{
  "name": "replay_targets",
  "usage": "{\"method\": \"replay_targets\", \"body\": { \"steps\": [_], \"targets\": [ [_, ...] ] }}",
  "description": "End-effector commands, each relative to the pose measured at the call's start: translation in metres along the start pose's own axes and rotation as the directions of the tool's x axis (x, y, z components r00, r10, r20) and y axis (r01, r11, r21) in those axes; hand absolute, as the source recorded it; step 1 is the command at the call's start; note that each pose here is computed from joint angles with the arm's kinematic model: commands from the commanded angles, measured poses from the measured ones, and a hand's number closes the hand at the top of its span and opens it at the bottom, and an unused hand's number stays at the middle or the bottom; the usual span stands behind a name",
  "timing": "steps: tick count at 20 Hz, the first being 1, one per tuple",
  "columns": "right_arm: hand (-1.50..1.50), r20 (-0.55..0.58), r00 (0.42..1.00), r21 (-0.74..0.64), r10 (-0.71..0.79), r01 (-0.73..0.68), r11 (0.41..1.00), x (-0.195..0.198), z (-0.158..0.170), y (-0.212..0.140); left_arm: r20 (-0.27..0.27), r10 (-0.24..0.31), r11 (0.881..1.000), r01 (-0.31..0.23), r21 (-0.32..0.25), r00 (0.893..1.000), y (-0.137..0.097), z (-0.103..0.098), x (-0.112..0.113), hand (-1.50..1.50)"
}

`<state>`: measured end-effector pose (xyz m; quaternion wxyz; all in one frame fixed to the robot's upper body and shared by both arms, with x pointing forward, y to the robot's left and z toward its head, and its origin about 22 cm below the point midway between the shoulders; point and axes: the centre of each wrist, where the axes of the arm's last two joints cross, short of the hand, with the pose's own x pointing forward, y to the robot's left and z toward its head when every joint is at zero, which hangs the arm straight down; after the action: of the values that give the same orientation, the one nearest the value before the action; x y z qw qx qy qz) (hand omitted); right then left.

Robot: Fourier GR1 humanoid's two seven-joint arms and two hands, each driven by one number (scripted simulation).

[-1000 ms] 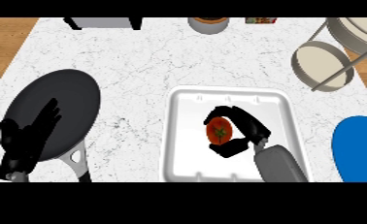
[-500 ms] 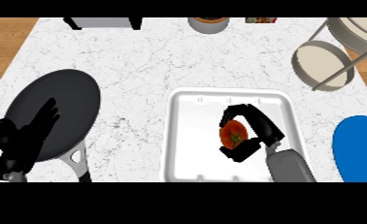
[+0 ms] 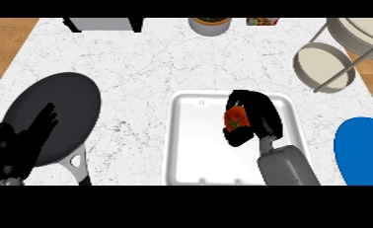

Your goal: Pick the tomato from the tray and place it in the tiered basket

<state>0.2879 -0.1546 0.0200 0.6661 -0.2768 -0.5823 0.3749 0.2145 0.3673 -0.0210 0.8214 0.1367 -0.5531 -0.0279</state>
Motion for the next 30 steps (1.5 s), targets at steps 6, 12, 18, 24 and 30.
{"method": "replay_targets", "body": {
  "steps": [6, 12, 18, 24, 30],
  "targets": [
    [1.5, -0.191, 0.973, -0.448, 0.127, -0.201, 0.871, 0.121, 0.031, -0.051, 0.014, -0.004, 1.0, 0.004, -0.006, 1.0, 0.0, -0.001, 0.001, 0.0],
    [1.5, -0.219, 0.972, -0.546, 0.078, -0.189, 0.816, 0.173, 0.057, -0.077, 0.026, 0.0, 0.999, 0.001, -0.037, 1.0, 0.005, 0.004, 0.014, 0.0],
    [1.5, -0.201, 0.98, -0.611, 0.016, -0.138, 0.78, 0.167, 0.047, -0.124, 0.025, 0.002, 1.0, -0.002, -0.006, 1.0, -0.007, -0.001, 0.01, 0.0],
    [1.5, -0.168, 0.986, -0.661, 0.009, -0.119, 0.741, 0.131, -0.011, -0.177, 0.019, 0.008, 1.0, -0.008, -0.017, 1.0, 0.005, 0.002, 0.002, 0.0],
    [1.5, -0.186, 0.981, -0.685, 0.048, -0.164, 0.71, 0.077, -0.061, -0.222, 0.022, -0.005, 0.999, 0.006, -0.041, 1.0, -0.015, -0.008, 0.018, 0.0]
  ]
}}
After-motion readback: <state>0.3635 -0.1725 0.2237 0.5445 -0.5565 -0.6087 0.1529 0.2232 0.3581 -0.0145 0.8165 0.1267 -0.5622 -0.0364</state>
